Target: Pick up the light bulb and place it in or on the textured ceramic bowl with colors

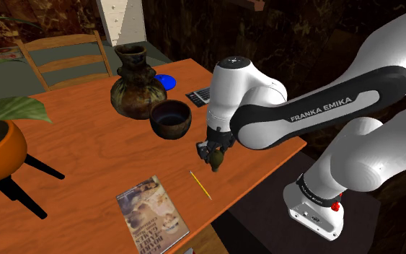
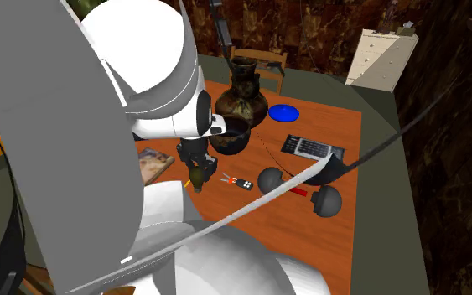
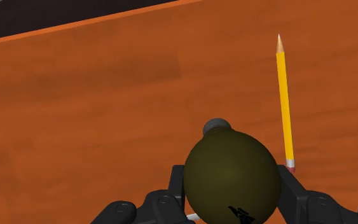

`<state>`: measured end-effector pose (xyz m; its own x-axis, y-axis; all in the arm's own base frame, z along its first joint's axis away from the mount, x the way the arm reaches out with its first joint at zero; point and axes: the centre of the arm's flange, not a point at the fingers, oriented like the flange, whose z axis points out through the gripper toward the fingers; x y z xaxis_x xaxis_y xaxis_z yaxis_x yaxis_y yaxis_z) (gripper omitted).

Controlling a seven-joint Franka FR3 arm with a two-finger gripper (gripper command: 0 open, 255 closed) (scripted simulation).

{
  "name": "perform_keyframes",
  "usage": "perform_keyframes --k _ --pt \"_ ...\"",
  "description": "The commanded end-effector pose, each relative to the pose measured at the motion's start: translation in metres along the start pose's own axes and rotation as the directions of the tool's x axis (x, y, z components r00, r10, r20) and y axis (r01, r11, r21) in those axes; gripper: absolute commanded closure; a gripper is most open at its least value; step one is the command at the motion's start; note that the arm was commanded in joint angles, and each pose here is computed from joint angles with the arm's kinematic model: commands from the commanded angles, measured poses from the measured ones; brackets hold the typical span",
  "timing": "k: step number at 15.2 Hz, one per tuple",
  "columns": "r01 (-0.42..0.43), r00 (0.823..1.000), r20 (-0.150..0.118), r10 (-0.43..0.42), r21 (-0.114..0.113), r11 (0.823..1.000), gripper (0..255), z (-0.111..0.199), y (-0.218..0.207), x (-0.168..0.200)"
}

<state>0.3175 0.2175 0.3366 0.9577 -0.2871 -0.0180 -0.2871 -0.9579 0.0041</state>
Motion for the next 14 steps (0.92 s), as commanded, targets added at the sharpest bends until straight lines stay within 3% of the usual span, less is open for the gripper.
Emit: perform_keyframes --k 1,14 --pt "0.000 1.000 0.000 0.000 0.000 1.000 255 -0.010 0.000 0.000" --pt "0.000 1.000 0.000 0.000 0.000 1.000 255 -0.079 0.000 -0.001"
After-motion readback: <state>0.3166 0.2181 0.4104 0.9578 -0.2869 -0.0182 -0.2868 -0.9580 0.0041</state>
